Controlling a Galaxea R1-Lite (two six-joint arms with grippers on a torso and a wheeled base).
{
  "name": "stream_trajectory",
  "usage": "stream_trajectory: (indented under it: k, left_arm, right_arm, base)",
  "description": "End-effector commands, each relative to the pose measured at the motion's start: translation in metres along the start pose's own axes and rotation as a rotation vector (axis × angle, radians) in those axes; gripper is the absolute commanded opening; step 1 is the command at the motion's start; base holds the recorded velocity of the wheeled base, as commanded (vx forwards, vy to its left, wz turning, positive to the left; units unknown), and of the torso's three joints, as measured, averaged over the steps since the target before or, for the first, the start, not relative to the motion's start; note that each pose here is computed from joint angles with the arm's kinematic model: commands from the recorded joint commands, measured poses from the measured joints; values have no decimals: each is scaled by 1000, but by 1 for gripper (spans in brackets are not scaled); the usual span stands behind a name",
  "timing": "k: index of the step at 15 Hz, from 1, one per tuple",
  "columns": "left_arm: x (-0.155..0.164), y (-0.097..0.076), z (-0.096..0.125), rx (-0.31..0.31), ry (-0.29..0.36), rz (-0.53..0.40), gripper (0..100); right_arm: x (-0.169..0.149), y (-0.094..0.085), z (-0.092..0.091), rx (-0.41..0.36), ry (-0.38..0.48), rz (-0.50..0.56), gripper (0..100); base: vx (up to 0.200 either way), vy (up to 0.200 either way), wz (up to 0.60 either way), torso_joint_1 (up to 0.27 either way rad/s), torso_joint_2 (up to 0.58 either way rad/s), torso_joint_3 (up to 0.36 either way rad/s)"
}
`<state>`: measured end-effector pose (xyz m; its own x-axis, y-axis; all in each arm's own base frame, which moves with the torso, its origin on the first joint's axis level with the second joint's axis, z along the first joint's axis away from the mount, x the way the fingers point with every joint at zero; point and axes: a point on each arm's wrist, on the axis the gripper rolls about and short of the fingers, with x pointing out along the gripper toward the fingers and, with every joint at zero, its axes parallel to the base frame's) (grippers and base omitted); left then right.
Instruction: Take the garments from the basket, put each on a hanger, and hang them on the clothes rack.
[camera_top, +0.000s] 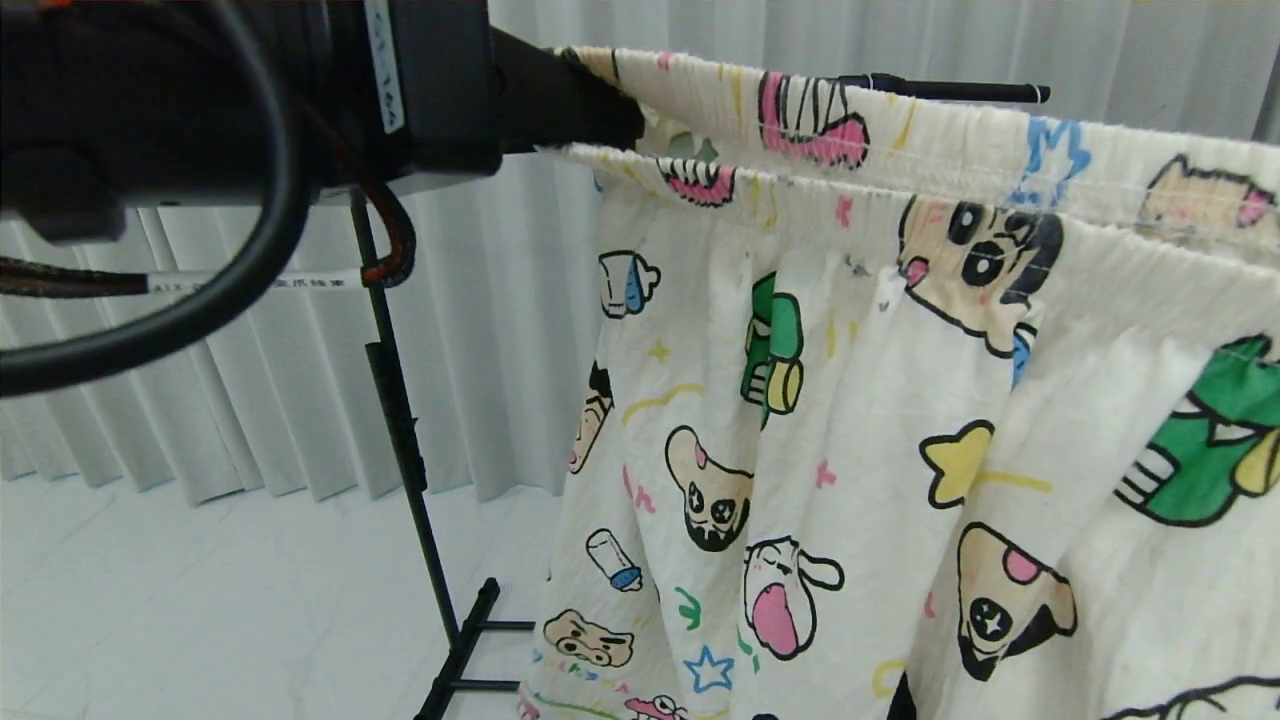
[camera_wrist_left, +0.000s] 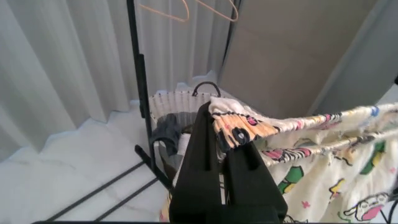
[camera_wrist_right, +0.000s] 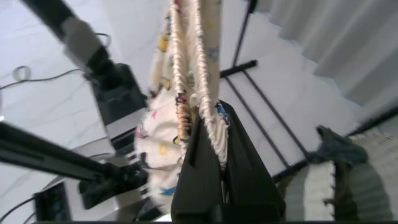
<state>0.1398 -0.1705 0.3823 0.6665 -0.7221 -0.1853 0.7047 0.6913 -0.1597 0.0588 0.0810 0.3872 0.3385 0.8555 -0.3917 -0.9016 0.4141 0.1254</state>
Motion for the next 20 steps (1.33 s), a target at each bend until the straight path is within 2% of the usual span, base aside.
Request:
stream_trajectory:
  k: [1,3,4,5,6,7,8,9,13,15,17,18,19,20]
  left_arm:
    - [-8,0,-2,-15,32,3,0]
    - [-34,2,-14,-82,179,-7,0]
    - [-41,1,-16,-109,206,-35,0]
    - [-61,0,-19,-181,260,-127,0]
    - [-65,0,-19,-194,268,-145,0]
    - [-89,-2,-19,-273,314,-281,0]
    - [-108,-3,-17,-352,330,-409,0]
    - [-116,-4,-16,-380,333,-452,0]
    - [-123,-7,-16,-367,329,-483,0]
    - [-123,-6,-15,-335,313,-472,0]
    - [-112,3,-15,-114,243,-368,0]
    - [-99,8,-15,4,233,-282,0]
    - [-86,11,-15,99,234,-193,0]
    - [-73,13,-15,157,241,-110,0]
  right_arm:
    - [9,-8,1,12,10,-95,0]
    - [27,-23,7,-22,-17,-252,0]
    - [34,-27,8,-28,-31,-272,0]
    - [52,-34,12,-46,-84,-285,0]
    - [54,-35,13,-48,-94,-285,0]
    - [70,-41,18,-73,-151,-285,0]
    - [83,-45,24,-101,-188,-277,0]
    - [92,-48,28,-113,-205,-273,0]
    - [104,-46,30,-121,-210,-255,0]
    - [101,-48,30,-119,-212,-270,0]
    - [82,-56,28,-91,-195,-370,0]
    - [70,-58,27,-77,-186,-409,0]
    - [57,-59,27,-64,-181,-442,0]
    - [46,-58,28,-53,-172,-463,0]
  base:
    - [0,0,0,0,0,0]
    - [0,0,0,0,0,0]
    - [0,0,0,0,0,0]
    - [0,0,0,0,0,0]
    - [0,0,0,0,0,0]
    - [0,0,0,0,0,0]
    - [0,0,0,0,0,0]
    - [0,0,0,0,0,0]
    - [0,0,0,0,0,0]
    - [0,0,0,0,0,0]
    - [0,0,0,0,0,0]
    - [0,0,0,0,0,0]
    - [0,0,0,0,0,0]
    - [0,0,0,0,0,0]
